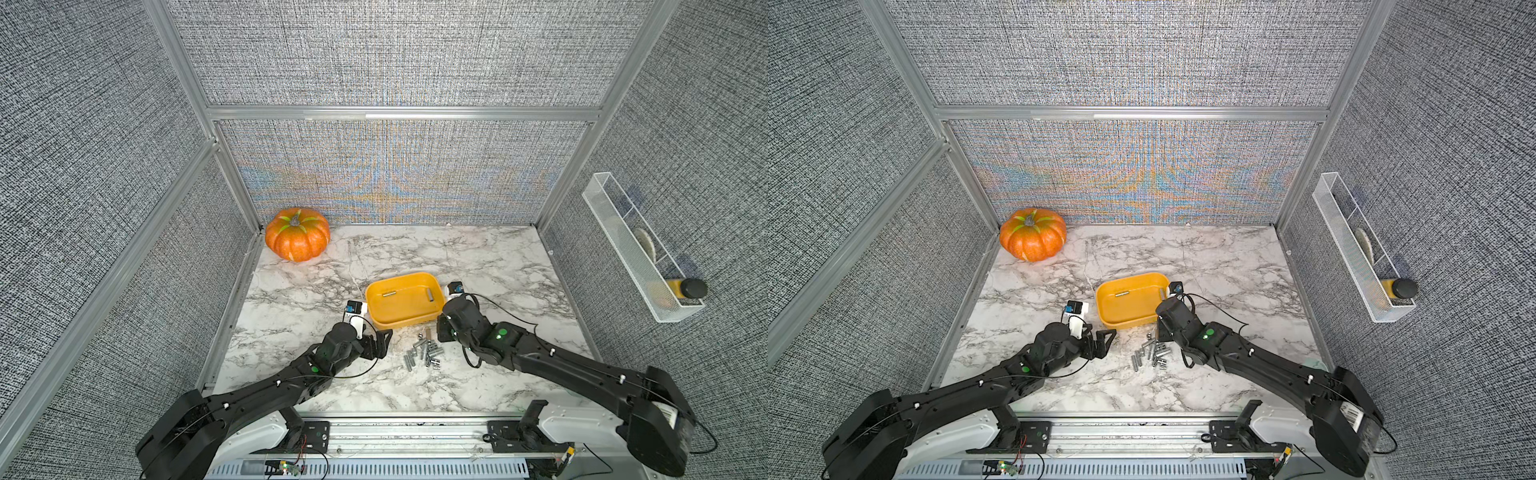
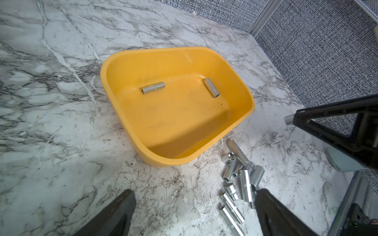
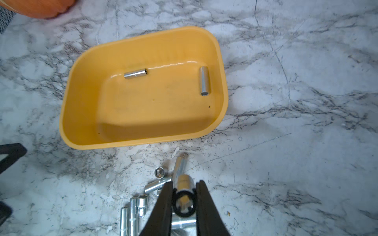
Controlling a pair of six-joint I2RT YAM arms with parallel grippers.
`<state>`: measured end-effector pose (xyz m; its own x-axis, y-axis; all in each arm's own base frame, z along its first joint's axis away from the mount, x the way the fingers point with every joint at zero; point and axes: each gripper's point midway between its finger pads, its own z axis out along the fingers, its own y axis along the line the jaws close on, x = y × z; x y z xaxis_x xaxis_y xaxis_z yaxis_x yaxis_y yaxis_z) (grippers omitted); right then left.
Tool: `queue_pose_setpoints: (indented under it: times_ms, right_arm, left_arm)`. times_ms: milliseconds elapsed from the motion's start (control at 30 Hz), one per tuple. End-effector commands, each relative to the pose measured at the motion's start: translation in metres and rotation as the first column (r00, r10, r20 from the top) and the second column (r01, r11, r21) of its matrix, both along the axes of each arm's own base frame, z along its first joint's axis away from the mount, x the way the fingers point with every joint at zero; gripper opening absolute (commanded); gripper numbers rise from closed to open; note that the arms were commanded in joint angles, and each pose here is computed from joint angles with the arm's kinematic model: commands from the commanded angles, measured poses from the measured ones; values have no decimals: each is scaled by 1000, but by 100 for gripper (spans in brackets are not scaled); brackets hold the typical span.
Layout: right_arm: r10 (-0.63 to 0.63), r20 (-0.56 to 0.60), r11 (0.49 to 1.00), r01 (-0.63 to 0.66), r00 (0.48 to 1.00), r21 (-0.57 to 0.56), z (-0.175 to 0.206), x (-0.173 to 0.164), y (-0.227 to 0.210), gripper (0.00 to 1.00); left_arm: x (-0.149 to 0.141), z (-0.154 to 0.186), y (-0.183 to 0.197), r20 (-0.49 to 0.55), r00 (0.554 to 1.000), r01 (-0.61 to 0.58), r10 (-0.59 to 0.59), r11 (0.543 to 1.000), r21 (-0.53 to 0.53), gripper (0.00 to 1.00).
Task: Put the socket on the desktop into the storage box
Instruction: Place the socket head in the storage box, then pick up the socket head from the center of the board.
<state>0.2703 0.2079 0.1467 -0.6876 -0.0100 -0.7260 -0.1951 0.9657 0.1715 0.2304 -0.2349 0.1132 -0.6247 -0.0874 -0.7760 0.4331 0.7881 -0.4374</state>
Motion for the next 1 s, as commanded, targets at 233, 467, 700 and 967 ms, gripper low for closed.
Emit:
queue_pose_setpoints:
  times_ms: [233, 467, 700, 967]
  right_arm:
    - [58, 128, 998, -61, 990, 23, 43, 63, 38, 9]
    - [70, 35, 995, -67, 997, -67, -2, 108, 65, 9]
    - [66, -20, 990, -68, 998, -127, -30, 118, 65, 24]
    - [42, -10, 987, -43, 999, -152, -13, 94, 39, 46]
  left_arm:
    - [4, 6, 6, 25, 999, -36, 37, 999, -6, 96]
    - [5, 6, 9, 31, 998, -48, 48, 999, 2, 96]
    - [5, 6, 8, 32, 998, -46, 46, 999, 4, 96]
    - [3, 7, 6, 34, 999, -32, 32, 999, -1, 96]
